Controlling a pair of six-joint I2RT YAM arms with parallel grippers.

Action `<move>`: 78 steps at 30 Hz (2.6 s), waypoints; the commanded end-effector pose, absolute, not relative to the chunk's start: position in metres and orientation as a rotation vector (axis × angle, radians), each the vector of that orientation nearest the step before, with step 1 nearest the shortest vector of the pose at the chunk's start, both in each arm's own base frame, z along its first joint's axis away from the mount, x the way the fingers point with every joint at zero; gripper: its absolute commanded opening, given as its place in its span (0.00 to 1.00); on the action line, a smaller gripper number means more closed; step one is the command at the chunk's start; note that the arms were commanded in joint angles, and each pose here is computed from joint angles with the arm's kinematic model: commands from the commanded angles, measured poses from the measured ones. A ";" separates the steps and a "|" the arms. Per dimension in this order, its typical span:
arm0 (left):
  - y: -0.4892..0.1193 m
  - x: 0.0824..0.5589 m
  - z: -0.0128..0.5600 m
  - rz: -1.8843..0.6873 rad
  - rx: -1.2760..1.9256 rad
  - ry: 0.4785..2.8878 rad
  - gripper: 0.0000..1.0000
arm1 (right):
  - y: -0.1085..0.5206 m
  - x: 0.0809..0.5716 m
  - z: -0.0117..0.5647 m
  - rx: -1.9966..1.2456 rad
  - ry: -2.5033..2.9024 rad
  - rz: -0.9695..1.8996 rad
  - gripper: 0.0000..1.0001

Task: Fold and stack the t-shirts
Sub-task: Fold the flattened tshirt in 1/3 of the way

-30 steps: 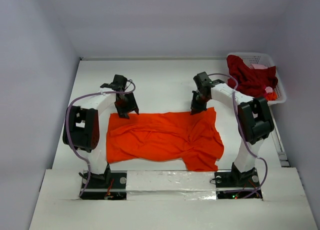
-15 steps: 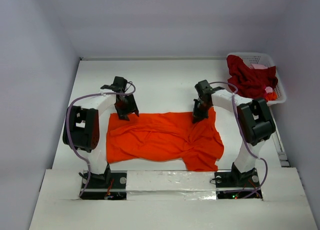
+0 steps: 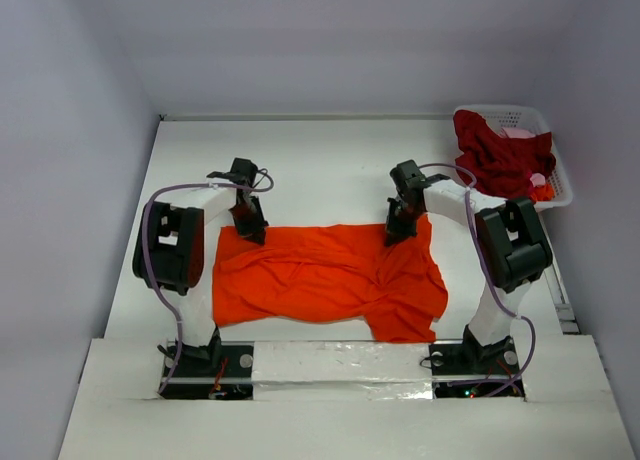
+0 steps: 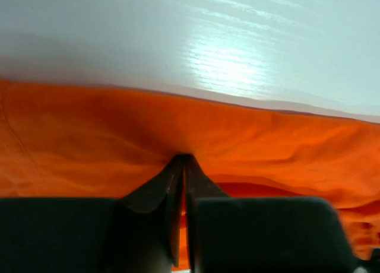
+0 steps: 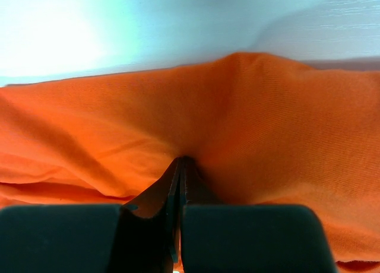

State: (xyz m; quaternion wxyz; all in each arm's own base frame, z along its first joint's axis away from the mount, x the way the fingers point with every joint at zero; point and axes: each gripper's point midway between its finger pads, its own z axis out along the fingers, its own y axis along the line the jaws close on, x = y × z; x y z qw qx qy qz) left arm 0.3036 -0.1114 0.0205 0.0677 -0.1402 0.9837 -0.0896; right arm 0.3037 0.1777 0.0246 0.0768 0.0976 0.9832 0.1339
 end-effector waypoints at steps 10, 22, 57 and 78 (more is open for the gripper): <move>-0.095 0.298 0.001 -0.099 -0.397 3.017 0.00 | 0.182 0.314 0.030 0.281 2.896 0.418 0.00; -0.092 0.308 0.003 -0.061 -0.391 3.012 0.00 | 0.184 0.323 0.009 0.358 2.931 0.368 0.00; -0.050 0.409 0.009 -0.087 -0.570 2.929 0.00 | 0.151 0.439 0.040 0.530 2.806 0.367 0.00; -0.056 0.430 0.009 -0.131 -0.570 2.911 0.00 | 0.131 0.481 0.067 0.538 2.726 0.381 0.00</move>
